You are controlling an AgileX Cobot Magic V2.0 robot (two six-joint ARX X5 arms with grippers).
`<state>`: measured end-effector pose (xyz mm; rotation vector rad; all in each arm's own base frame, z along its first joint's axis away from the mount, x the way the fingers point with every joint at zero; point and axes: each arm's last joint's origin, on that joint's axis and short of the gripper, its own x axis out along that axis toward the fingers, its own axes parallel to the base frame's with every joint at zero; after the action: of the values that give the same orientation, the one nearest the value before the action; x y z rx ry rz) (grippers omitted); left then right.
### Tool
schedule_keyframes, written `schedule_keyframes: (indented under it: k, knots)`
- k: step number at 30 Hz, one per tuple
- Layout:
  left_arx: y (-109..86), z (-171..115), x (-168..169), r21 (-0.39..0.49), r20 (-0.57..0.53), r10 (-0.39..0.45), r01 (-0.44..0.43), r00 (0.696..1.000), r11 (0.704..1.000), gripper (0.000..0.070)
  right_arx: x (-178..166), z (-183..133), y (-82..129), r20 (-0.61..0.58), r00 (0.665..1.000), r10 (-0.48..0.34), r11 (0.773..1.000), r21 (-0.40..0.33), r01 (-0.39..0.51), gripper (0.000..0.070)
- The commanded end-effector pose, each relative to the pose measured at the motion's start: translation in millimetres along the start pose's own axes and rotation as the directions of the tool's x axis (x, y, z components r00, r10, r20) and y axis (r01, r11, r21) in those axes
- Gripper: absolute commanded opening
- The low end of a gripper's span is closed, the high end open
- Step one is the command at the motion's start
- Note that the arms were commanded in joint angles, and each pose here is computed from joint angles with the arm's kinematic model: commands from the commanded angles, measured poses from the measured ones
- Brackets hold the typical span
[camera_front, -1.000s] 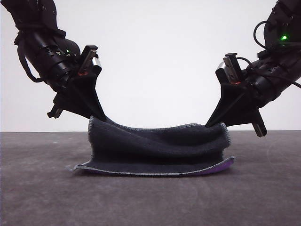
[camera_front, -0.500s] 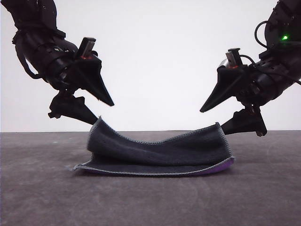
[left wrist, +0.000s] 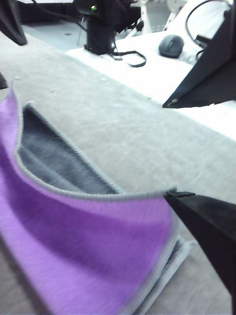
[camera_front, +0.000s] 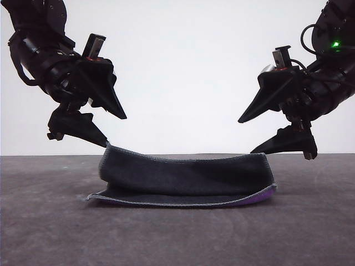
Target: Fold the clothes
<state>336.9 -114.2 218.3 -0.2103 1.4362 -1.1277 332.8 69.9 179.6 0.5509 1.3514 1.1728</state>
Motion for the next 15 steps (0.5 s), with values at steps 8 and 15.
schedule_keyframes:
  k: [8, 15]
  knots:
    - [-10.9, -2, -7, 0.044, -0.007, -0.013, 0.013, 1.0, 0.999, 0.0368, -12, 2, 30, 0.051, 0.998, 0.034, 0.987, -0.158, -0.026, 0.0361]
    - [-47.0, -7, -42, 0.127, 0.141, 0.096, -0.115, 0.985, 0.985, 0.0366, -39, -11, 86, 0.122, 0.986, -0.117, 0.95, -0.277, 0.147, 0.0361]
